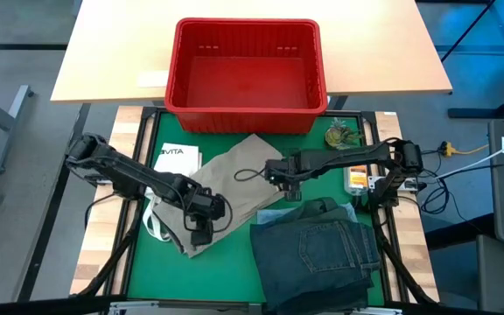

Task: Fold Laundry from Bin
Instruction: Fold the brown shorts

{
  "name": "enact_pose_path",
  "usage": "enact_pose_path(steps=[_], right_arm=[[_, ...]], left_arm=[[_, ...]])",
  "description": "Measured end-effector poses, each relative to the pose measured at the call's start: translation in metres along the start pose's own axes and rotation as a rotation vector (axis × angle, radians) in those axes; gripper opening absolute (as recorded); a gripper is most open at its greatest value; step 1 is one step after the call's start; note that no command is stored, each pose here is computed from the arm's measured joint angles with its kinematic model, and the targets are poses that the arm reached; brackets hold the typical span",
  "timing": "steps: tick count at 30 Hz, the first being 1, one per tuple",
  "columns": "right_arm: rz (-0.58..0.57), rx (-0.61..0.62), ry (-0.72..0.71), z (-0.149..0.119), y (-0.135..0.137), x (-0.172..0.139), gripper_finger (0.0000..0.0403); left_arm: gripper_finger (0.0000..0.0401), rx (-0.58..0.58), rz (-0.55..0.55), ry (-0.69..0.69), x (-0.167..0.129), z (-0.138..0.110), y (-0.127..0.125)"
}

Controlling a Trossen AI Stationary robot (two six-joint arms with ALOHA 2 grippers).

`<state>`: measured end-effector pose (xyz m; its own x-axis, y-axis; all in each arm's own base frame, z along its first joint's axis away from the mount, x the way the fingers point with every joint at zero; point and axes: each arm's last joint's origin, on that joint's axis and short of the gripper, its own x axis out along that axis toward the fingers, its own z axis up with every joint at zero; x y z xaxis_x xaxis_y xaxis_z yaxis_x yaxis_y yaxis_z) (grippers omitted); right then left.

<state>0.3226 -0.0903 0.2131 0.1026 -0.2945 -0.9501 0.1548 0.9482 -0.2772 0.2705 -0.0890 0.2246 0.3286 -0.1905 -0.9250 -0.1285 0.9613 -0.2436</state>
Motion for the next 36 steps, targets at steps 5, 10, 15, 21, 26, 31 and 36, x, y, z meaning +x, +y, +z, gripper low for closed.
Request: enact_pose_path(steps=[5, 10, 15, 21, 26, 31, 36], right_arm=[[0.014, -0.046, -0.126, 0.016, 0.032, -0.020, 0.0207], [0.038, -0.099, -0.359, 0.037, 0.071, -0.041, 0.0207], [0.078, -0.096, -0.665, 0.060, 0.106, -0.059, 0.0207], [0.133, -0.142, -0.861, 0.079, 0.143, -0.054, 0.0207], [0.193, -0.226, -0.945, 0.089, 0.170, -0.036, 0.0207], [0.196, -0.221, -0.990, 0.099, 0.187, -0.014, 0.0207], [0.115, -0.190, -0.965, 0.117, 0.195, 0.005, 0.0207]], left_arm=[[0.0195, -0.006, 0.015, -0.007, -0.028, -0.009, 0.009], [0.0193, -0.019, 0.085, -0.038, -0.058, -0.024, 0.018], [0.0195, -0.019, 0.141, -0.132, -0.082, -0.034, 0.024], [0.0193, -0.036, 0.122, -0.203, -0.099, -0.040, 0.026], [0.0195, -0.046, 0.125, -0.219, -0.100, -0.041, 0.024], [0.0196, -0.043, 0.138, -0.232, -0.099, -0.040, 0.023], [0.0196, -0.044, 0.137, -0.238, -0.100, -0.040, 0.023]])
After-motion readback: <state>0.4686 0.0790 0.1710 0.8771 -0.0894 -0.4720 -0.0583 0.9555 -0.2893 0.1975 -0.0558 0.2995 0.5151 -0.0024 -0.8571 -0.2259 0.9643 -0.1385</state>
